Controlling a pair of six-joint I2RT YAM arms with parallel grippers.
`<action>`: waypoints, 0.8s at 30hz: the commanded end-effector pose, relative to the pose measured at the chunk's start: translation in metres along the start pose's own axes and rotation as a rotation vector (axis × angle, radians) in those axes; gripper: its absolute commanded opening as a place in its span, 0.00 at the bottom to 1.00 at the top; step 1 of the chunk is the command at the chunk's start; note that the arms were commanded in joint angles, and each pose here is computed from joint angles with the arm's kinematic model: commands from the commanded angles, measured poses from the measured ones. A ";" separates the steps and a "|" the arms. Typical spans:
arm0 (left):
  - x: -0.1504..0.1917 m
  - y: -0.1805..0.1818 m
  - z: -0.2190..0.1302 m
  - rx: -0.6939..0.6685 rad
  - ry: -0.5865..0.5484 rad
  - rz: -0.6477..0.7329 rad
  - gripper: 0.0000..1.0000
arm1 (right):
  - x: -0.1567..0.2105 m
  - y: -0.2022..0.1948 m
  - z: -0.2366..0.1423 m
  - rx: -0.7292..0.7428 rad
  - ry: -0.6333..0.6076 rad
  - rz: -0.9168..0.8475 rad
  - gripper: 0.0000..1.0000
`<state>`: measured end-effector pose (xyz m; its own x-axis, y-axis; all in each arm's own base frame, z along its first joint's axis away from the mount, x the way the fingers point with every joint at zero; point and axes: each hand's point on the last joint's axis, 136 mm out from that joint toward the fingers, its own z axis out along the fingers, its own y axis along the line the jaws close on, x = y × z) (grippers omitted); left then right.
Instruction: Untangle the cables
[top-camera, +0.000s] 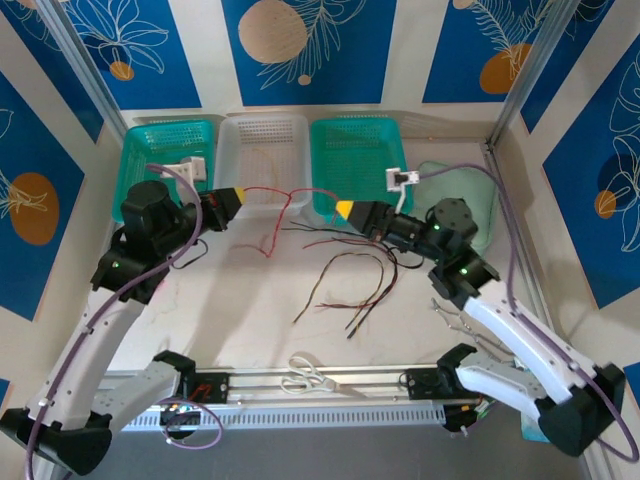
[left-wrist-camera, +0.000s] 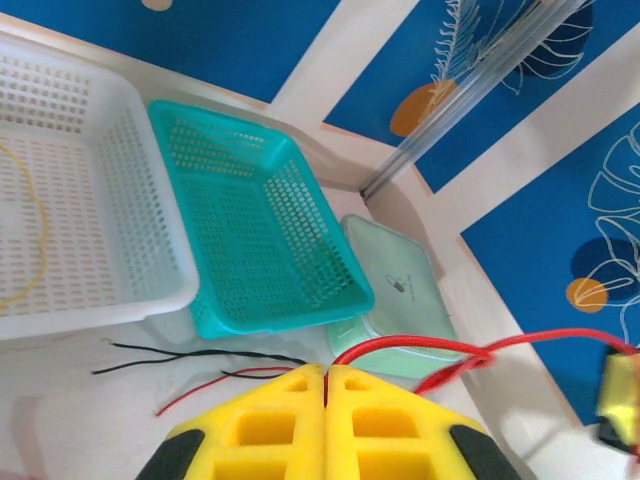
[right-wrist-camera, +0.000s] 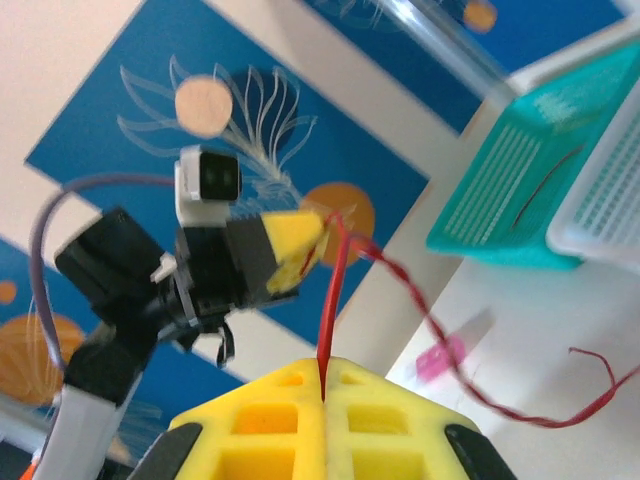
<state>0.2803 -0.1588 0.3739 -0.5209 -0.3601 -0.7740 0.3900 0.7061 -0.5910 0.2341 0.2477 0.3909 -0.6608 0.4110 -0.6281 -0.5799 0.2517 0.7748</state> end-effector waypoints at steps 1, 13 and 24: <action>-0.014 0.001 -0.016 -0.025 -0.039 0.045 0.00 | -0.030 -0.015 -0.031 0.244 -0.144 -0.098 0.00; -0.086 -0.034 -0.043 -0.030 -0.210 0.169 0.00 | -0.089 0.023 -0.070 0.404 -0.267 -0.383 0.00; -0.069 -0.082 -0.029 0.241 -0.015 0.126 0.00 | -0.042 0.037 0.023 0.088 0.107 -0.345 0.47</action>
<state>0.2830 -0.1613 0.4647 -0.4285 -0.3357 -0.8389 0.5234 0.6645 -0.5333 0.2657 0.2448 0.4299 -0.5007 0.2470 -0.8296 -0.6513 0.5238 0.5490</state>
